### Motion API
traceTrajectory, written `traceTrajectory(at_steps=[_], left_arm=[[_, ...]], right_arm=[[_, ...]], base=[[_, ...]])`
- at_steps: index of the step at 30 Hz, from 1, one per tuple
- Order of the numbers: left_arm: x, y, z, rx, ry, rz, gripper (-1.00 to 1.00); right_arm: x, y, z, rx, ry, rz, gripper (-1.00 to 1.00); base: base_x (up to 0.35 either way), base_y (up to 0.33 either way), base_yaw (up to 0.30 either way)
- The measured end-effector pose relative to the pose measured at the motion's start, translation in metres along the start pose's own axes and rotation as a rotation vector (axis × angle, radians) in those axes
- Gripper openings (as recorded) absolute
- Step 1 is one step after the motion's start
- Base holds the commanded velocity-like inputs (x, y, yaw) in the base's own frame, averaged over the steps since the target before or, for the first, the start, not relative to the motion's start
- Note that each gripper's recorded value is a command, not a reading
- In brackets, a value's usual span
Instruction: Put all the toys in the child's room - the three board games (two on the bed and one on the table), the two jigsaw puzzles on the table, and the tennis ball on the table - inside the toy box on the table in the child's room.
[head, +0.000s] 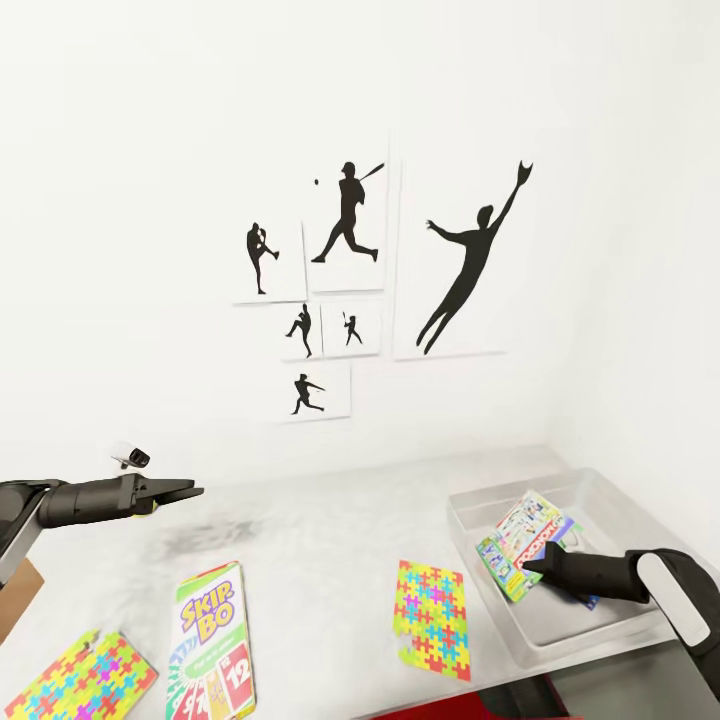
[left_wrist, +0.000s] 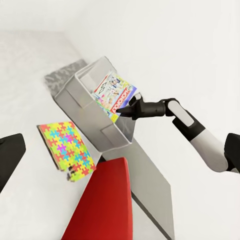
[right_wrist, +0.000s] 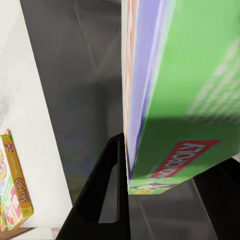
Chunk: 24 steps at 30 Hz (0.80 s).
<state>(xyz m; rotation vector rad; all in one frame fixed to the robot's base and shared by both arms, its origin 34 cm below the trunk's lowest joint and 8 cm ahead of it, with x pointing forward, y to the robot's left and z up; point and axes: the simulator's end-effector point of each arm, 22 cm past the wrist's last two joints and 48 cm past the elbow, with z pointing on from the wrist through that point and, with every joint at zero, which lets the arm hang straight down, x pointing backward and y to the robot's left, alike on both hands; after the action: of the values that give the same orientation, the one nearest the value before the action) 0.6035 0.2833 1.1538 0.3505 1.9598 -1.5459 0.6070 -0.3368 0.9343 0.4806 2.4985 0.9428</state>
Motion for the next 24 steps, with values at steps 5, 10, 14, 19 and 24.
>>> traceTrajectory(at_steps=[5, 10, 14, 19, 24], left_arm=[[0.0001, 0.0001, 0.0000, 0.000, 0.000, 0.000, 1.00], [0.0001, 0.0001, 0.0000, 0.000, 0.000, 0.000, 1.00], [0.0001, 0.0001, 0.0001, 0.000, 0.000, 0.000, 1.00], [0.0002, 0.0000, 0.0004, 0.001, 0.000, 0.000, 1.00], [0.0003, 0.0000, 0.0006, 0.001, 0.000, -0.001, 1.00]], right_arm=[[-0.0007, -0.0010, -0.0007, 0.000, -0.003, 0.005, -1.00], [-0.0013, -0.0009, -0.0009, -0.001, -0.004, 0.006, -1.00], [-0.0008, -0.0007, -0.0004, -0.002, -0.004, 0.007, -1.00], [-0.0010, 0.0002, -0.0001, -0.005, -0.004, 0.008, -1.00], [-0.0006, 0.0013, 0.0006, -0.008, -0.004, 0.009, -1.00]], base=[[0.000, 0.000, 0.000], [0.000, 0.000, 0.000], [0.000, 0.000, 0.000], [0.000, 0.000, 0.000], [0.000, 0.000, 0.000]])
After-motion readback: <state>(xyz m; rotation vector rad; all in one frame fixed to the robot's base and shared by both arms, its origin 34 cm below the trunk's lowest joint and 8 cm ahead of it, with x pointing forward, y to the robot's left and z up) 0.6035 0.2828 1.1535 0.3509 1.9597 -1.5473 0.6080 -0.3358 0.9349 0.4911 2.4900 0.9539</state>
